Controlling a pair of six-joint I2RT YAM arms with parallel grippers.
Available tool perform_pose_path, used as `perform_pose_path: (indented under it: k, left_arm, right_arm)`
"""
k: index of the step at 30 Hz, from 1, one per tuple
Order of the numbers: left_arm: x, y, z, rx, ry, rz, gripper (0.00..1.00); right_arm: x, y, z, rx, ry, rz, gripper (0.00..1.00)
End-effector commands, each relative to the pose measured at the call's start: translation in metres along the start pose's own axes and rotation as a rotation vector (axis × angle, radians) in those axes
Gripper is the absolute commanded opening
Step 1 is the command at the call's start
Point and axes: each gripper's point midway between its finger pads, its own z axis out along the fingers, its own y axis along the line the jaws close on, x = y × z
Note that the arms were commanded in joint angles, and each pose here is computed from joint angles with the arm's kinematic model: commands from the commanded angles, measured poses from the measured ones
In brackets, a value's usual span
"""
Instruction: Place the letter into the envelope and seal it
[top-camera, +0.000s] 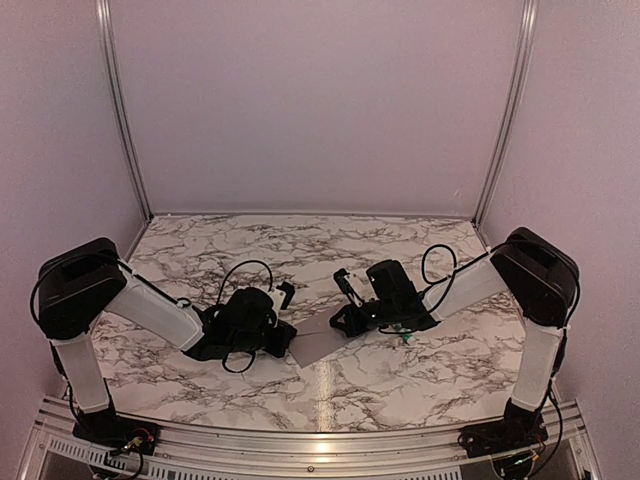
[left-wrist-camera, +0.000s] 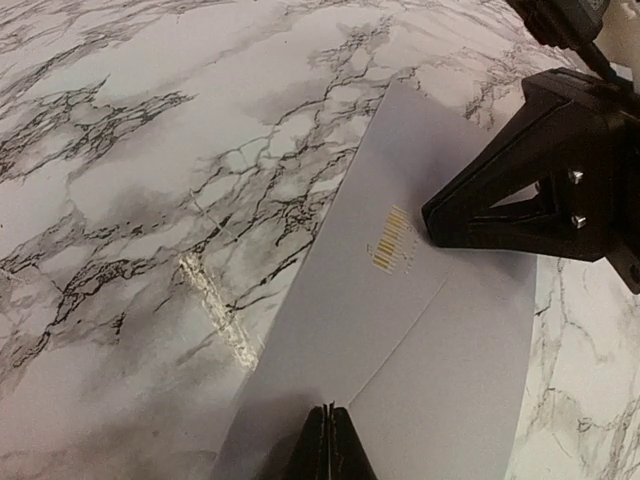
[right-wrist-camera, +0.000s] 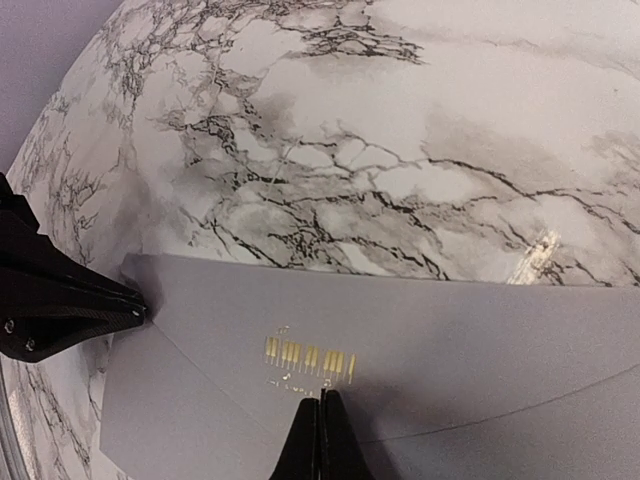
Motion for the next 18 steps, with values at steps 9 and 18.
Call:
perform_pose_path:
  k: [9, 18]
  left_arm:
    - [0.034, 0.03, 0.008, -0.096, 0.073, -0.019, 0.03]
    - [0.046, 0.033, 0.007, -0.09, 0.085, -0.021, 0.03]
  right_arm:
    - [0.032, -0.028, -0.005, 0.106, 0.101, 0.048, 0.0]
    - [0.019, -0.033, -0.028, 0.157, 0.057, 0.048, 0.0]
